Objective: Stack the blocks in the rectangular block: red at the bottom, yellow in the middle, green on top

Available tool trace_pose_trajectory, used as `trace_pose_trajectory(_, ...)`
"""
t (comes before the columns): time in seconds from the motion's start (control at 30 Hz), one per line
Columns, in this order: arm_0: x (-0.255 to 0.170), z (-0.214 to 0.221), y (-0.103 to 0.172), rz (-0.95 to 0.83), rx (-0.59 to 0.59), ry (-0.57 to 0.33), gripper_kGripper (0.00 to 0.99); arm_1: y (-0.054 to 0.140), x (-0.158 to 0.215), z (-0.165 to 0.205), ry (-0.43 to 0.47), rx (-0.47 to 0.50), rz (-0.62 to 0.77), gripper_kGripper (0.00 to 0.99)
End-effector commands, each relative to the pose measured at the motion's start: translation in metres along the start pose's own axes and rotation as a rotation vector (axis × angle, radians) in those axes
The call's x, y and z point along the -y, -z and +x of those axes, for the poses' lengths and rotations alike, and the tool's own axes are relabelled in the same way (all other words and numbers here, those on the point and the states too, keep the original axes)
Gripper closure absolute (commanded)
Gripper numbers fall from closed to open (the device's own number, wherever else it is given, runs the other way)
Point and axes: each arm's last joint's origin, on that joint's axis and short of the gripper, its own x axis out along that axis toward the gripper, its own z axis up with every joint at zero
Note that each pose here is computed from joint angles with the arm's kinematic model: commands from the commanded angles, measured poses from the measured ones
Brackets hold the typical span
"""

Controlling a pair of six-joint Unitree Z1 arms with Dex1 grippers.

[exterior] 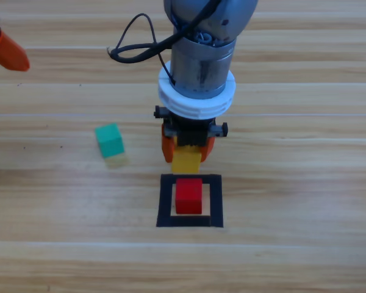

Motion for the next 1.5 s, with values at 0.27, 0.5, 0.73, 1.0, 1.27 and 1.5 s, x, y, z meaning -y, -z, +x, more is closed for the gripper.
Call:
trace_pose_trajectory(0.27, -0.007, 0.011, -0.003, 0.008, -0.005, 0.026, 0.000, 0.006, -0.008, 0.047, 0.071, -0.078, 0.032, 0.990)
trace_pose_trajectory(0.5, -0.007, 0.008, 0.002, -0.022, 0.008, 0.039, 0.000, 0.008, -0.006, 0.048, 0.087, -0.090, 0.040, 0.990)
trace_pose_trajectory(0.73, -0.005, 0.006, -0.002, 0.000, 0.022, 0.069, 0.000, 0.008, -0.005, 0.056, 0.103, -0.102, 0.043, 0.990)
trace_pose_trajectory(1.0, -0.006, 0.010, 0.000, -0.009, 0.012, 0.085, 0.000, 0.009, -0.006, 0.063, 0.114, -0.113, 0.039, 0.990)
trace_pose_trajectory(1.27, -0.006, 0.011, 0.000, -0.021, 0.013, 0.090, 0.000, 0.008, -0.006, 0.070, 0.122, -0.120, 0.035, 0.990)
trace_pose_trajectory(1.5, -0.005, 0.012, 0.001, -0.020, 0.018, 0.103, 0.000, 0.008, -0.007, 0.076, 0.128, -0.130, 0.033, 0.990)
